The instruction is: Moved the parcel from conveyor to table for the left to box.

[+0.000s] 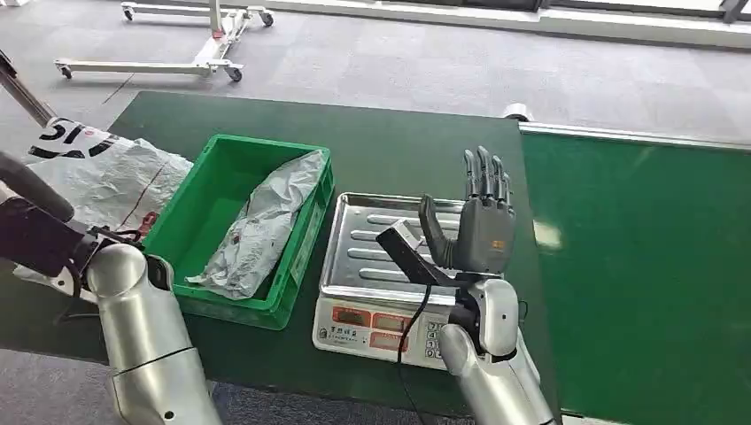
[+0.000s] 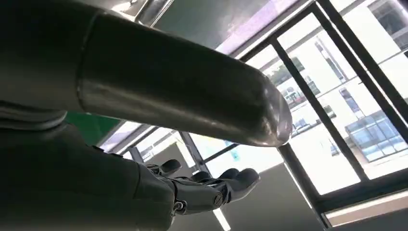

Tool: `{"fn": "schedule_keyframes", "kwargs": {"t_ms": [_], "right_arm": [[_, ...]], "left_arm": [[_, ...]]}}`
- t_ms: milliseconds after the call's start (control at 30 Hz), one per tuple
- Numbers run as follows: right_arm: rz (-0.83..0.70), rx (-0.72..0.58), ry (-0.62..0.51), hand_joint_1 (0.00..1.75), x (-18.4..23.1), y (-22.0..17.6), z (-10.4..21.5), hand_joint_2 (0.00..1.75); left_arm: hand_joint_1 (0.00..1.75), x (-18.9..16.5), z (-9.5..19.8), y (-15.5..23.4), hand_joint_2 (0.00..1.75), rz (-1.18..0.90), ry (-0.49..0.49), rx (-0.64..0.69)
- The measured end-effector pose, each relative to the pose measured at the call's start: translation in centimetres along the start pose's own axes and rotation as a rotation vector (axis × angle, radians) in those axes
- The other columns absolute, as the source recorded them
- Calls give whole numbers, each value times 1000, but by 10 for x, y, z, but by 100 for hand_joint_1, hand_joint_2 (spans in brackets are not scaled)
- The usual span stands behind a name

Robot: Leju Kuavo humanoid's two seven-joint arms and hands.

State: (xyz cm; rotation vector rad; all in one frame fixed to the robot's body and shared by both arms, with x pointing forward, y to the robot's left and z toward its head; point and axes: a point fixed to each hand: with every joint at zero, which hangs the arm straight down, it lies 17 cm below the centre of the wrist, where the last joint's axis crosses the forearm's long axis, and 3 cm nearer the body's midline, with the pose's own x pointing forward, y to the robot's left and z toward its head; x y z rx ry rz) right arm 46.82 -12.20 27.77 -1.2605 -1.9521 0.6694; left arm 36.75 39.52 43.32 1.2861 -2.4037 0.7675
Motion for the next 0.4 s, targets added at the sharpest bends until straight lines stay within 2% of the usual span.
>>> {"fn": "schedule_keyframes", "kwargs": {"t_ms": [133,167,200,300,400], "right_arm": [[1,5,0,0,0,2,0,0],[2,5,0,0,0,3,0,0],[7,0,3,0,-1,2,0,0],[58,-57,56,0,-17,-10,-4,0],[168,-66,216,0,-77,-19,-2,0]], "left_arm": [[0,17,-10,12,0,15,-41,33],[0,19,-11,13,175,19,-48,37],[0,21,-12,15,175,28,-46,46],[0,24,-6,21,175,194,40,93],[0,31,17,-16,175,454,143,-22]]}}
